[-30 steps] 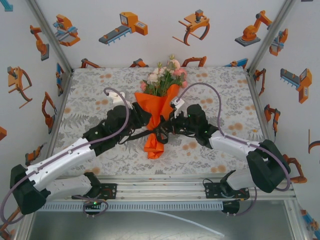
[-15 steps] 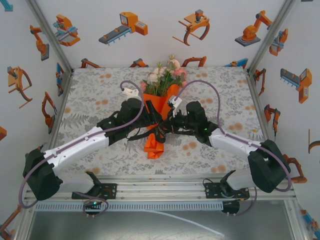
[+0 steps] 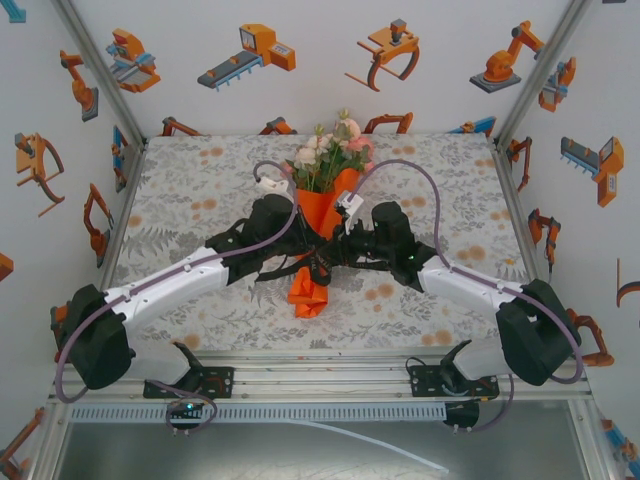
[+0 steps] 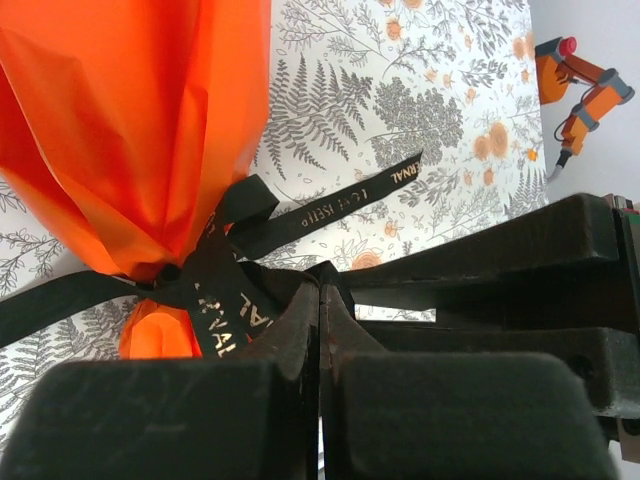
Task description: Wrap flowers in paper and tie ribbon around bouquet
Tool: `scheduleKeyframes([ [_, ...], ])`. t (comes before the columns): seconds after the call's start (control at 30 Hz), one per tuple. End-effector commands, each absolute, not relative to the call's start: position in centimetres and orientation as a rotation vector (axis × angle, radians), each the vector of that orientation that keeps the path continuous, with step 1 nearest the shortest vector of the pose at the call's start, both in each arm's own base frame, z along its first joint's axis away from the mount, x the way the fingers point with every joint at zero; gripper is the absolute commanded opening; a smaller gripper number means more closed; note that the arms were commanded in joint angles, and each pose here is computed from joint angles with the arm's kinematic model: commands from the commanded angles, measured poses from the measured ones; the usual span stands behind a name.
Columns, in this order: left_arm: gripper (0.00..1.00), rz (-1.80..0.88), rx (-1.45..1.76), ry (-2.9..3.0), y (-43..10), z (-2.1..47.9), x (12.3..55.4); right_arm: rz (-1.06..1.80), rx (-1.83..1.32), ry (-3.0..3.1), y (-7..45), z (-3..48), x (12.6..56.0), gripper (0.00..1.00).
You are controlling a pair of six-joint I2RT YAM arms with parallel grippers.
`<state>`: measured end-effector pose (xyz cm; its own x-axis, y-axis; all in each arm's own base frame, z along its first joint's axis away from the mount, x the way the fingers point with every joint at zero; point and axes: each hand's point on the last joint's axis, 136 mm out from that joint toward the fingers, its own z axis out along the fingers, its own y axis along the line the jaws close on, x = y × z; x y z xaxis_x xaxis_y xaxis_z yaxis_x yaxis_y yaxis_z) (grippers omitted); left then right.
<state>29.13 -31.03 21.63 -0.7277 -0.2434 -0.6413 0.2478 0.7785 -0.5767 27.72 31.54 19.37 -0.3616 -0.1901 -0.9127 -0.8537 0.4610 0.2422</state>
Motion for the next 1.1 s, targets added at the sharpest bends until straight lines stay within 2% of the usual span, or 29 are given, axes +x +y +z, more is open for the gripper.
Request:
scheduleKeyframes([
  [0.0, 0.00, -0.888, 0.005, 2.190, -31.5, 23.3, 29.6, 0.889, -0.748, 1.864, 30.4, 21.0, 28.7, 0.38],
  [0.13, 0.00, -0.885, 0.008, 2.210, -31.8, 22.7, 29.7, 0.917, -0.641, 1.912, 30.1, 20.9, 27.6, 0.49],
  [0.5, 0.00, -0.862, -0.018, 2.186, -31.1, 23.4, 30.0, 0.887, -0.508, 2.061, 29.6, 17.1, 24.2, 0.54],
  [0.7, 0.00, -0.846, -0.018, 2.182, -30.8, 23.4, 30.1, 0.973, -0.520, 2.078, 30.7, 16.8, 23.3, 0.37],
  [0.87, 0.00, -0.834, -0.017, 2.183, -30.8, 23.3, 30.2, 0.982, -0.547, 2.088, 30.9, 16.6, 22.3, 0.33],
  [1.07, 0.00, -0.802, -0.032, 2.173, -29.6, 23.5, 30.8, 0.916, -0.557, 2.054, 30.1, 17.9, 22.5, 0.01],
])
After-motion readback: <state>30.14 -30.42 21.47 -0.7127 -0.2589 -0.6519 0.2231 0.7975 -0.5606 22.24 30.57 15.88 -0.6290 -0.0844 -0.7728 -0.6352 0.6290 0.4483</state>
